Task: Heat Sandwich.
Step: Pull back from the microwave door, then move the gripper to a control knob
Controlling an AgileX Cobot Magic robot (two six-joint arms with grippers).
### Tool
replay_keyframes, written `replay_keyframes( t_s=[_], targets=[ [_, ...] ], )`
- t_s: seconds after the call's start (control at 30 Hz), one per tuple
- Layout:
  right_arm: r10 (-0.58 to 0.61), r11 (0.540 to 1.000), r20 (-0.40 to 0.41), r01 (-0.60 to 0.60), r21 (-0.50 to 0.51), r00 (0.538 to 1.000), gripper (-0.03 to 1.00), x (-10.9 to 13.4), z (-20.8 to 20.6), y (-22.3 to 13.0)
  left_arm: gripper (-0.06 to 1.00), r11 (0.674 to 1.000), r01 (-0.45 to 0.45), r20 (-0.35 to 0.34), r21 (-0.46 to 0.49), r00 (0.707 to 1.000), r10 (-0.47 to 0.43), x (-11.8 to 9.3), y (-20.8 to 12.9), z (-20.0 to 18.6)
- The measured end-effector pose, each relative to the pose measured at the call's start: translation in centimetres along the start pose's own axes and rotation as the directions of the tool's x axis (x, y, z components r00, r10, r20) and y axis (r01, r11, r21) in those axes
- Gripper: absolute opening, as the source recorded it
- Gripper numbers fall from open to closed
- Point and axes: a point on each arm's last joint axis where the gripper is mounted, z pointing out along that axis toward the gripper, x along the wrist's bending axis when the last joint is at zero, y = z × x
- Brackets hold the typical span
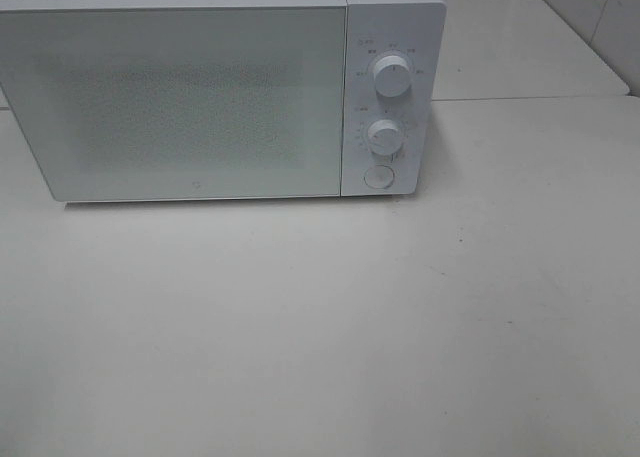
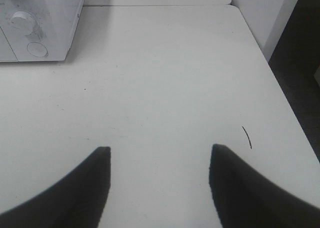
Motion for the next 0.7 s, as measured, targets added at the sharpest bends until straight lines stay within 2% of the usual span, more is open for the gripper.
replay_keyframes(
  t_s=[0.03,0.17,0.3,0.43,0.5,0.7],
  targets=[
    [-0.002,1.0,-0.001,0.002,-0.007,1.0,0.63,0.0,0.5,0.7,0.65,1.0,0.0,0.0,0.0,1.0,0.0,0.0,0.0,0.0],
    [-0.007,0.998,-0.004,0.006,-0.057,1.0,0.69,0.1,1.7,2.5,0.65,1.0,0.0,0.0,0.0,1.0,0.0,0.0,0.0,0.0],
    [-0.015,0.995,-0.008,0.014,-0.099,1.0,0.7,0.2,3.0,3.9,0.65,1.0,0.0,0.0,0.0,1.0,0.0,0.0,0.0,0.0],
    [-0.082,0.977,-0.003,0.08,-0.196,0.997,0.7,0.4,5.9,6.6,0.65,1.0,0.0,0.0,0.0,1.0,0.0,0.0,0.0,0.0],
    [-0.093,0.974,-0.007,0.089,-0.208,0.996,0.7,0.5,6.4,7.0,0.65,1.0,0.0,0.0,0.0,1.0,0.0,0.0,0.0,0.0],
    [-0.166,0.962,-0.085,0.143,-0.232,0.982,0.7,1.8,10.0,8.3,0.65,1.0,0.0,0.0,0.0,1.0,0.0,0.0,0.0,0.0]
  ],
)
